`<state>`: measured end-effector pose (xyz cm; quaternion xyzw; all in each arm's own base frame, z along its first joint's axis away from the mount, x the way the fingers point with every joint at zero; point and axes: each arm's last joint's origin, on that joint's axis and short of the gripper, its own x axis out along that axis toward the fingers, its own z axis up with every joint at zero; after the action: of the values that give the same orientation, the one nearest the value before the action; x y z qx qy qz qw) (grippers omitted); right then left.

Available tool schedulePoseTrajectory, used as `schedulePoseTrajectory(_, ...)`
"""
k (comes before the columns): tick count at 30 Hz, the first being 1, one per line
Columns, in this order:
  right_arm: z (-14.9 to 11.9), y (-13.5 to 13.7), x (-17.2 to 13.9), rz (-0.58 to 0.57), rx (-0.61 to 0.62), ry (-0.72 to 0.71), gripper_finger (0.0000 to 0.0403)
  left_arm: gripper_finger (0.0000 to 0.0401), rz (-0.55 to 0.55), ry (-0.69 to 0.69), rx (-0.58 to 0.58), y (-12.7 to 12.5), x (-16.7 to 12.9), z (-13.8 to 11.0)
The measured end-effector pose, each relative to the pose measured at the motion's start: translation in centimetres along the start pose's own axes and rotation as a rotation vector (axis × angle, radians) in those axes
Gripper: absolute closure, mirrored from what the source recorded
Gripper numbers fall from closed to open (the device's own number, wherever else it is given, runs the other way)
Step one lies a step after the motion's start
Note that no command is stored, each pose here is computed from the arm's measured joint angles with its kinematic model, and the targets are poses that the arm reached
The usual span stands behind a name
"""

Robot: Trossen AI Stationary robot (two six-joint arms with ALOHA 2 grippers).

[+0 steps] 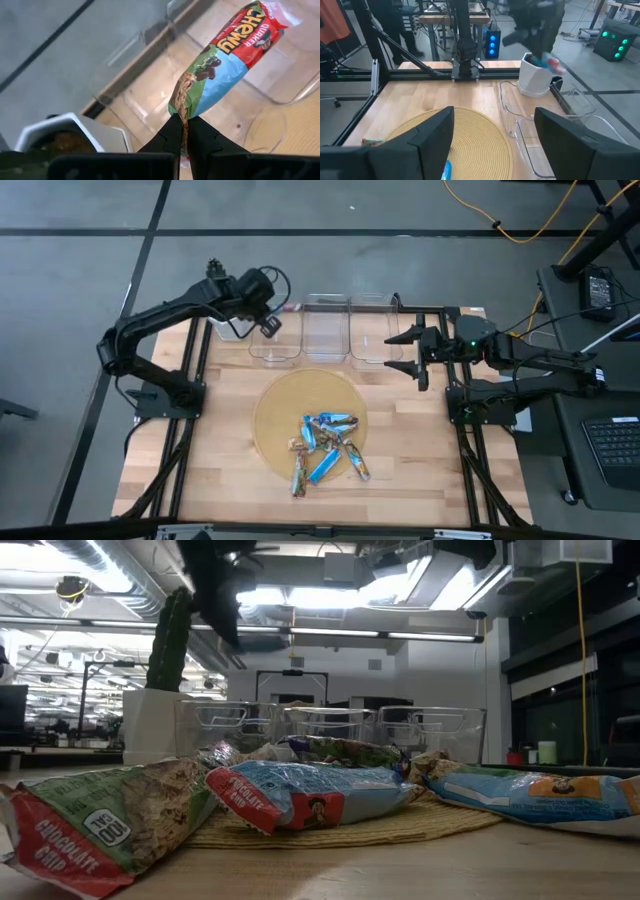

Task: Pick and place Granola Bars by type
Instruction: Put the red granola bar into the left transparent bin

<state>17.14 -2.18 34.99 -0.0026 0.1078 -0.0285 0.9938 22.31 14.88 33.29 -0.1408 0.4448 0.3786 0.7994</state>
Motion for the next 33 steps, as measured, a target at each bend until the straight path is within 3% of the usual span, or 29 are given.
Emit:
schedulePoseTrajectory(7,0.0,0.0,0.0,0.0,-0.001,0.0,0.0126,0.0396,0.007,0.051,-0.004,-0.2,1.8,-1.4)
schedulePoseTrajectory(11,0.0,0.0,0.0,0.0,-0.003,0.0,0.0126,0.0397,0.056,0.074,-0.002,-0.2,4.1,-2.6)
schedulePoseTrajectory(15,0.0,0.0,0.0,0.0,-0.003,0.0,0.0126,0.0396,0.032,0.08,-0.029,-0.4,5.9,-3.5)
schedulePoseTrajectory(33,0.0,0.0,0.0,0.0,-0.002,0.0,0.0126,0.0394,0.002,0.155,0.009,-1.6,11.3,-4.9)
